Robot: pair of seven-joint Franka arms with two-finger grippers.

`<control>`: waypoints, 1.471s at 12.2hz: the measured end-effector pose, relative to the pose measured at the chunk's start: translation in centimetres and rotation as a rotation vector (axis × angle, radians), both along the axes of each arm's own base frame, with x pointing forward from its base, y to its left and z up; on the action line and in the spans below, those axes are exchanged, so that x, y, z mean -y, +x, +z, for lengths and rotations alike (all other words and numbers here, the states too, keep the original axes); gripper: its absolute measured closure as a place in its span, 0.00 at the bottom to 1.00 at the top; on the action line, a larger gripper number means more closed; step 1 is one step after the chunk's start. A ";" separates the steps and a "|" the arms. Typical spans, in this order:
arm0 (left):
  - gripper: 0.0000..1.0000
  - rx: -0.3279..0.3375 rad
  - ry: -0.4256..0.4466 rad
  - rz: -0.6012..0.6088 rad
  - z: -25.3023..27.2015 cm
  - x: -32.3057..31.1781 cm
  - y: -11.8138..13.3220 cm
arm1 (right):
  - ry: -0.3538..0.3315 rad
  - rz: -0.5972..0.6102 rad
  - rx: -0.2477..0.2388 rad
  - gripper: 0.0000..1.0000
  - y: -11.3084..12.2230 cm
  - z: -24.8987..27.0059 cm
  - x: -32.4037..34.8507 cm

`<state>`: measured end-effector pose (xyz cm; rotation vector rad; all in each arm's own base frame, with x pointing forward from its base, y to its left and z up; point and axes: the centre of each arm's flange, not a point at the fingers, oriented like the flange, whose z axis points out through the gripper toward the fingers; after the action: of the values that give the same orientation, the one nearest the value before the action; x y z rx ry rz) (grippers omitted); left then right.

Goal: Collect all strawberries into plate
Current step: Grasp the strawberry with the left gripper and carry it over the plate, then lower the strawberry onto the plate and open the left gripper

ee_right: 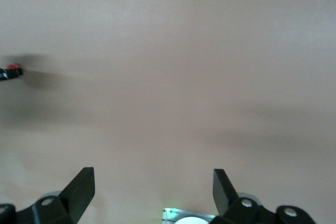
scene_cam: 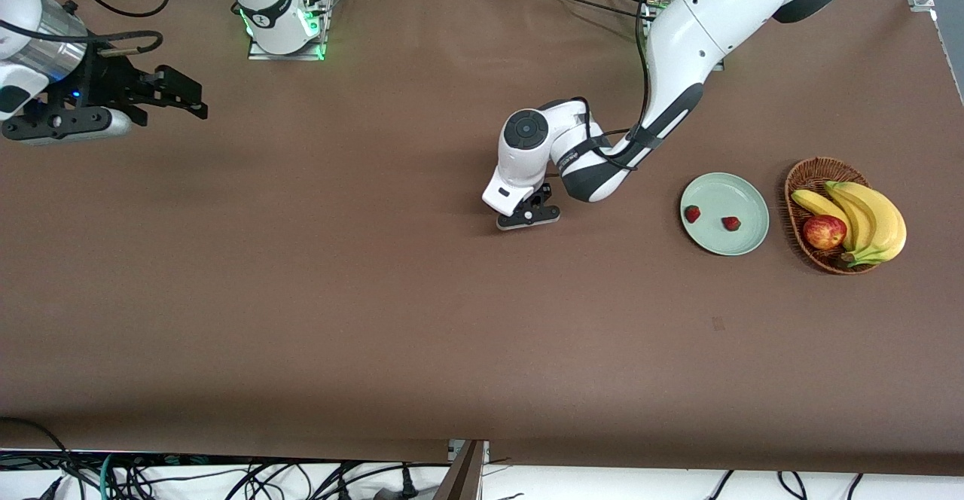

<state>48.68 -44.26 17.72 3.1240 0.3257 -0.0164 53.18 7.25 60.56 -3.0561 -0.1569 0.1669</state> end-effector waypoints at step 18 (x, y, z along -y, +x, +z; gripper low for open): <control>0.68 -0.315 0.017 0.051 9.8 -39.3 10.7 | -0.072 0.017 0.047 0.00 2.0 0.1 0.3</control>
<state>59.34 -5.00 27.48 3.1219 0.4079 -0.5108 55.13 6.92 60.70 -3.1326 -0.1832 0.1033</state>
